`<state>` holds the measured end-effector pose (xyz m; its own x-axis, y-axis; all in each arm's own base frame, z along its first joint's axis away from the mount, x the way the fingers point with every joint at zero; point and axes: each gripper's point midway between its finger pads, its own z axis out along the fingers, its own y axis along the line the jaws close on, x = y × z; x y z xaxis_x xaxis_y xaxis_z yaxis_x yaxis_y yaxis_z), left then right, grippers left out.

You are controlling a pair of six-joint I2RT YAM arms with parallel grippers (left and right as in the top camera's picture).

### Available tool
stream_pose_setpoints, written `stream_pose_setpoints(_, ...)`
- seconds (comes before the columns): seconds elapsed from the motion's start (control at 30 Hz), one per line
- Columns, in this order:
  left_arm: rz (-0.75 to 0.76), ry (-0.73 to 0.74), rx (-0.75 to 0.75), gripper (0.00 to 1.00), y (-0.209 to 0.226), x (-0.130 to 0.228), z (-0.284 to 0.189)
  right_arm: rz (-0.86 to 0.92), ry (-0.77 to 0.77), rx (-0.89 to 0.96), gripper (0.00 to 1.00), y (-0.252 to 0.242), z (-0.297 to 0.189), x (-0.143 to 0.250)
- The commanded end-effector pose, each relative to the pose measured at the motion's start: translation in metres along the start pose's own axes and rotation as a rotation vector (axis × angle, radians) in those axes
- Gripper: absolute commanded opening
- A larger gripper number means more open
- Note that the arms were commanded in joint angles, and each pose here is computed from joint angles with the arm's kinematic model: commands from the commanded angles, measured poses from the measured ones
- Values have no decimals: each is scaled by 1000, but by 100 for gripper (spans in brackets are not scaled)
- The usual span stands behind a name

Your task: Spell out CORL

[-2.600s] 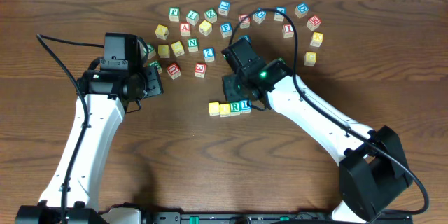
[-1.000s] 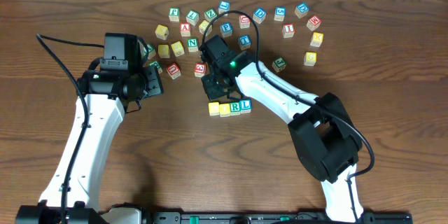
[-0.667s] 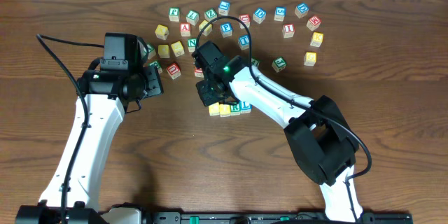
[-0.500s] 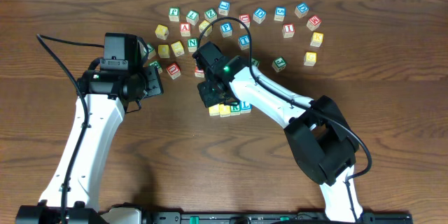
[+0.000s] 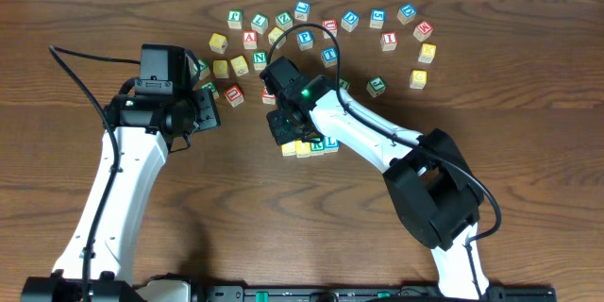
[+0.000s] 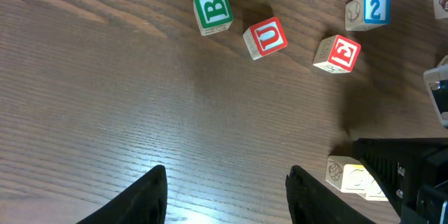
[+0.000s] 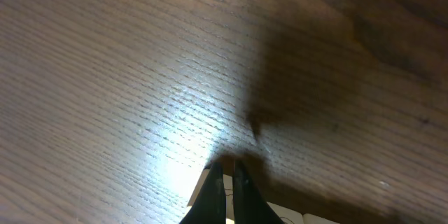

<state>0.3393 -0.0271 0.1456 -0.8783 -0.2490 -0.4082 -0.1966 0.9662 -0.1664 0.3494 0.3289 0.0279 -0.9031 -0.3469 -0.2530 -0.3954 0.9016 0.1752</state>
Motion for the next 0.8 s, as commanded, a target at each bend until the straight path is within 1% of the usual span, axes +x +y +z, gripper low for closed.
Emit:
stream_pose_setpoints(0.0, -10, 4, -14, 54, 3, -1, 2, 9, 8, 7, 1, -1, 8, 2)
stream_pose_setpoints(0.2, -11, 4, -14, 54, 3, -1, 2, 9, 12, 8, 1, -1, 15, 2)
stream_pose_setpoints(0.77, -11, 5, -14, 54, 3, -1, 2, 10, 25, 7, 1, -2, 15, 5)
